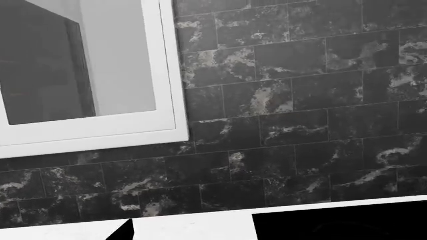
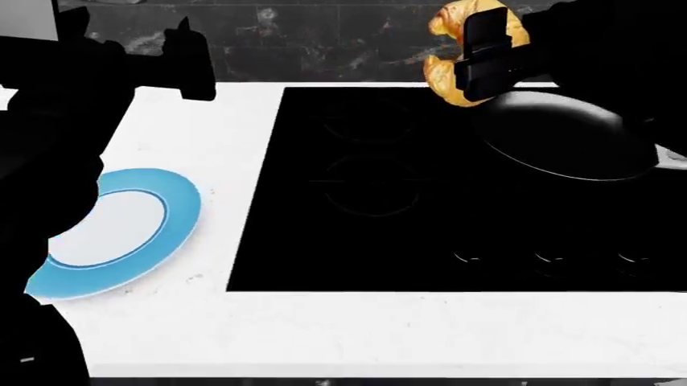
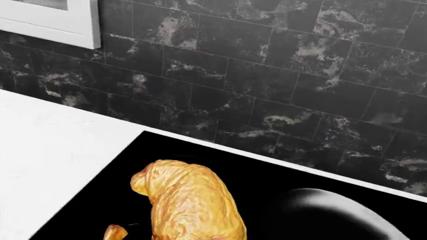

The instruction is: Pick the croissant and place it on the pan. Then turn on the stove to warm the croissant.

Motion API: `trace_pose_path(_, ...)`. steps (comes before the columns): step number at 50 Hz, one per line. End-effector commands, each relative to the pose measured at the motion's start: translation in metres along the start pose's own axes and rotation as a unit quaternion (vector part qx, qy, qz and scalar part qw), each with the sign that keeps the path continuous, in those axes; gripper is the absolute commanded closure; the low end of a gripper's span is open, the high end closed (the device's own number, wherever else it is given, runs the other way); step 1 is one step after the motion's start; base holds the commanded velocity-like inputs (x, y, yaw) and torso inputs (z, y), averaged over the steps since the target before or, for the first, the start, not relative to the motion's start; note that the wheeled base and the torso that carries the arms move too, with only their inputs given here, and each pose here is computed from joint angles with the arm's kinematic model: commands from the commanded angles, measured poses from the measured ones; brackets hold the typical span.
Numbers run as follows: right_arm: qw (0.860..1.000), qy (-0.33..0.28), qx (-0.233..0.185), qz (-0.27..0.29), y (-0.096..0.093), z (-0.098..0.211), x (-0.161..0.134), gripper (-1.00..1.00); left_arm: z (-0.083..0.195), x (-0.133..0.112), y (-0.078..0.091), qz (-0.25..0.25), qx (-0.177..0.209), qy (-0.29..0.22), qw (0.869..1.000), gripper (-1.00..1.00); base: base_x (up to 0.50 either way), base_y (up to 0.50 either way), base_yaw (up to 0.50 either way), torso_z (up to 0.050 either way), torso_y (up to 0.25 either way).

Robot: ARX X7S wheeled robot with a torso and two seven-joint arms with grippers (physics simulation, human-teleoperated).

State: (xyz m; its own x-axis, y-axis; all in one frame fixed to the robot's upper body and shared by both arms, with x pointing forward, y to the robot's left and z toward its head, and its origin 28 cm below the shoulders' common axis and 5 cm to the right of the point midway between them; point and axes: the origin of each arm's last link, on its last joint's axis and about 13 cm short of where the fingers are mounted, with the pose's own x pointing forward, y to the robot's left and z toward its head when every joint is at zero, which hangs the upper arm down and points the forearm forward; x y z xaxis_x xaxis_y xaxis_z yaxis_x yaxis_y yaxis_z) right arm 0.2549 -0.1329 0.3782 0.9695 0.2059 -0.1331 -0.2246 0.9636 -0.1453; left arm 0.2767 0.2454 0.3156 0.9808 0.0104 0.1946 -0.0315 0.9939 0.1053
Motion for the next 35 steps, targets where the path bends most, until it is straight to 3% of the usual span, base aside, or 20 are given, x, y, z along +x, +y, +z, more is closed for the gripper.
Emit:
trace_pose_path(1,1.0,-0.011,0.003,-0.007,-0.0035,0.0019,-0.0014,1.0,-0.0015,0.0,-0.0017,-0.002,0.001,0.001,1.0,-1.0,0.0,-0.5,0.0,0.0,0.0)
trace_pose_path(35,0.999,-0.032,0.028,-0.027,-0.0073,-0.0029,0.0021,1.0,-0.0004,-0.0006,-0.0022,-0.003,0.003,0.002,1.0,-1.0,0.0,-0.5,0.0,0.0,0.0)
